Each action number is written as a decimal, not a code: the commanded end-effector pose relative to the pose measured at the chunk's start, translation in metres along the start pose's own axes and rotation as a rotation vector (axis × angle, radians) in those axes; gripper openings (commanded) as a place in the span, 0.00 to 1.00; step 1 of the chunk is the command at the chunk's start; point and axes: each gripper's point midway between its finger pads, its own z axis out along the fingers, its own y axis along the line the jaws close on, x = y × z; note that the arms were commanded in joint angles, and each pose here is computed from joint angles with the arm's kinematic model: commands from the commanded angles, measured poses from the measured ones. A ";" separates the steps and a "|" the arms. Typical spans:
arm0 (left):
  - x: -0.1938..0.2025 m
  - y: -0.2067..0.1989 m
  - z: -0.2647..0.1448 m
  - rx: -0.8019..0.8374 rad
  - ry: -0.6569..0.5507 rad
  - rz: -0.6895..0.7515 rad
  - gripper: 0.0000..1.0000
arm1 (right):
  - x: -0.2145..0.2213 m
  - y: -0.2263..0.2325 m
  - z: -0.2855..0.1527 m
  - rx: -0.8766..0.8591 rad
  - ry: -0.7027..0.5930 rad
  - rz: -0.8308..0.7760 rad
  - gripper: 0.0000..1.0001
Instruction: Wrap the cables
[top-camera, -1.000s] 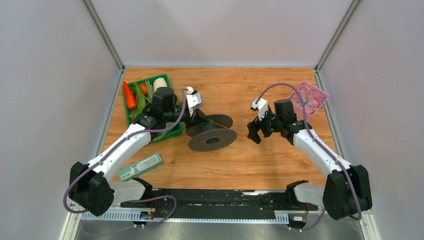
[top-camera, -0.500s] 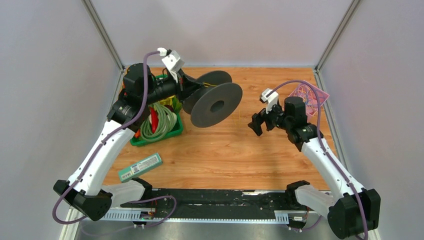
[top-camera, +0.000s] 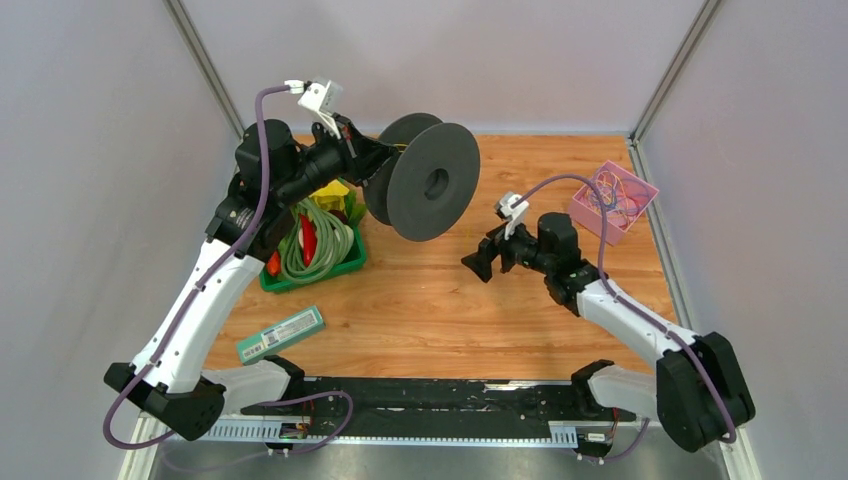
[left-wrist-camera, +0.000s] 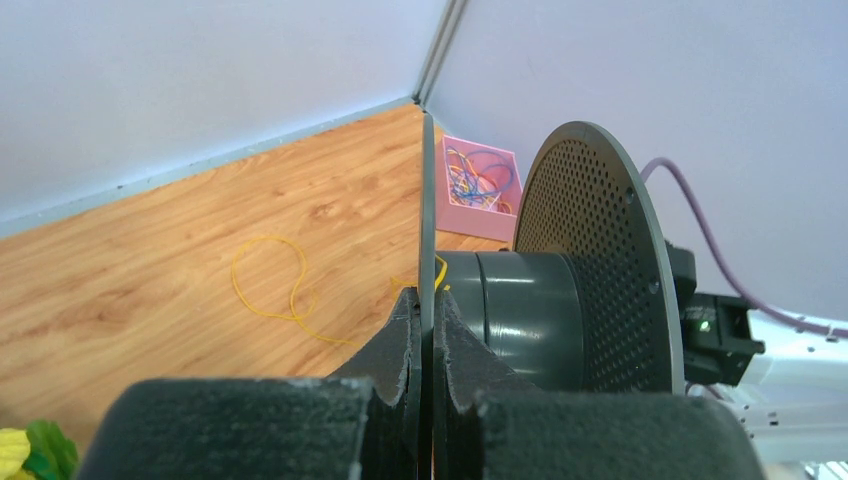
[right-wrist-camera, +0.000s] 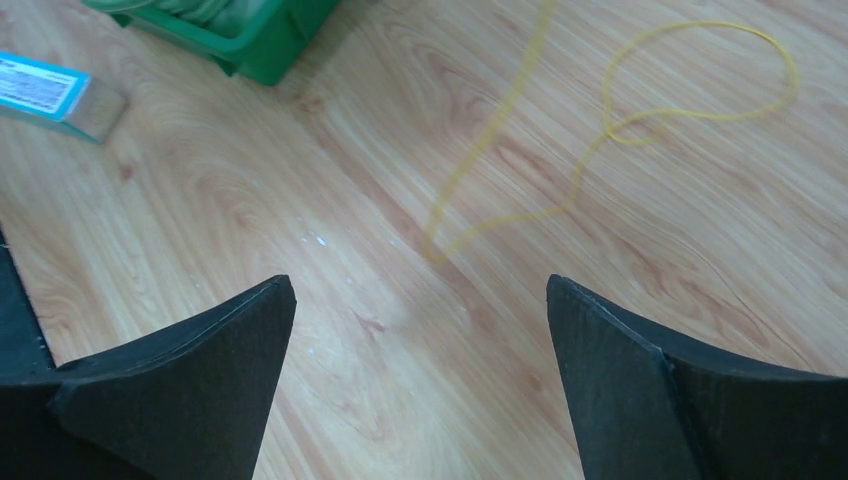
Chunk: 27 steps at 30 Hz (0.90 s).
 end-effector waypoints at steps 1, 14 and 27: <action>-0.048 -0.016 -0.012 0.003 -0.146 -0.049 0.00 | -0.043 0.019 0.023 -0.084 -0.137 -0.043 1.00; -0.043 -0.005 -0.017 -0.074 -0.152 -0.146 0.00 | -0.037 -0.023 0.085 0.070 -0.084 0.038 0.73; -0.025 0.087 -0.015 -0.580 -0.126 -0.193 0.00 | -0.029 0.025 0.050 -0.114 0.012 -0.105 0.01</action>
